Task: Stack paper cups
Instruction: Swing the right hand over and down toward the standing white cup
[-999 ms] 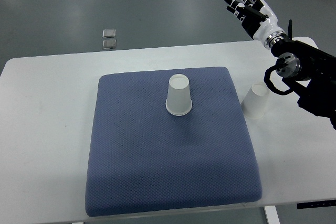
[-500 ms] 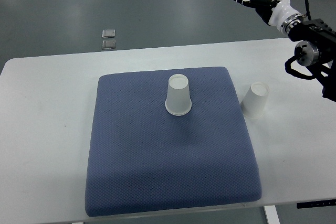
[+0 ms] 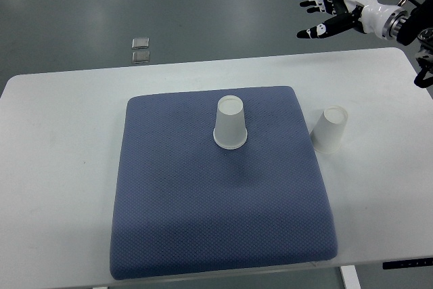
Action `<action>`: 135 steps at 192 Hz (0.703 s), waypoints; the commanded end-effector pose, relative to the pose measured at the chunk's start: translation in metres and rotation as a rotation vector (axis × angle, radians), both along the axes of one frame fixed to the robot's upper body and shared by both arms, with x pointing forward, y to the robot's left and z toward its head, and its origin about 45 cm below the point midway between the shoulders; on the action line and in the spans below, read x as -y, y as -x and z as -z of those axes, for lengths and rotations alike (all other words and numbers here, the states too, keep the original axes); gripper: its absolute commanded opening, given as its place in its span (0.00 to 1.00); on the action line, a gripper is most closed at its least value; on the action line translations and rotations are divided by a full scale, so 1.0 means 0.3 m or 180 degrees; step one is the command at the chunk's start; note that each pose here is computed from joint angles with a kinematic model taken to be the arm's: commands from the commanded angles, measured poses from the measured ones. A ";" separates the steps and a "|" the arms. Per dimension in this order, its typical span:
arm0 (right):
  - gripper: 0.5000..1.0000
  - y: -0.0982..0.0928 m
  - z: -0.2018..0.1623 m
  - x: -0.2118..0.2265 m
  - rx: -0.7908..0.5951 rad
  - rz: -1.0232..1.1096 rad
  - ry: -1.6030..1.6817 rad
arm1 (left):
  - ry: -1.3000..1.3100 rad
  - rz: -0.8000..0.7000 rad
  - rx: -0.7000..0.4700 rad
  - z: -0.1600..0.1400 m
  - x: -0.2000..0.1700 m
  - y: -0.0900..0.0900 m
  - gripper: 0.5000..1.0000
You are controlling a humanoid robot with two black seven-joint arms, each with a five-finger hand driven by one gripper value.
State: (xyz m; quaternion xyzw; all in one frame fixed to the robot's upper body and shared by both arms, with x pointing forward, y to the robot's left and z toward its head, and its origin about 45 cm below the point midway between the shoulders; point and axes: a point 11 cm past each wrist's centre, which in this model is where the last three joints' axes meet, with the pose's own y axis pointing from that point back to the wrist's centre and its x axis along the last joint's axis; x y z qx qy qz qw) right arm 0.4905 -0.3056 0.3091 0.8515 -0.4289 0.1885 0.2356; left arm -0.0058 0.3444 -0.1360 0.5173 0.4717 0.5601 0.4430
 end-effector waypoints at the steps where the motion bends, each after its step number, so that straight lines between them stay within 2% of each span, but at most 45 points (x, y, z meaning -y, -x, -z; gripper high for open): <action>1: 0.82 0.021 0.009 0.023 -0.0091 -0.0196 0.0386 | 0.0000 0.0001 0.0000 0.000 0.000 0.000 1.00; 64: 0.82 0.159 0.061 0.019 -0.0396 -0.1073 0.1415 | 0.0000 0.0001 0.0000 0.000 0.000 0.000 1.00; 135: 0.81 0.184 0.173 0.047 -0.0197 -0.1321 0.2248 | 0.0000 0.0001 0.0000 0.000 0.000 0.000 1.00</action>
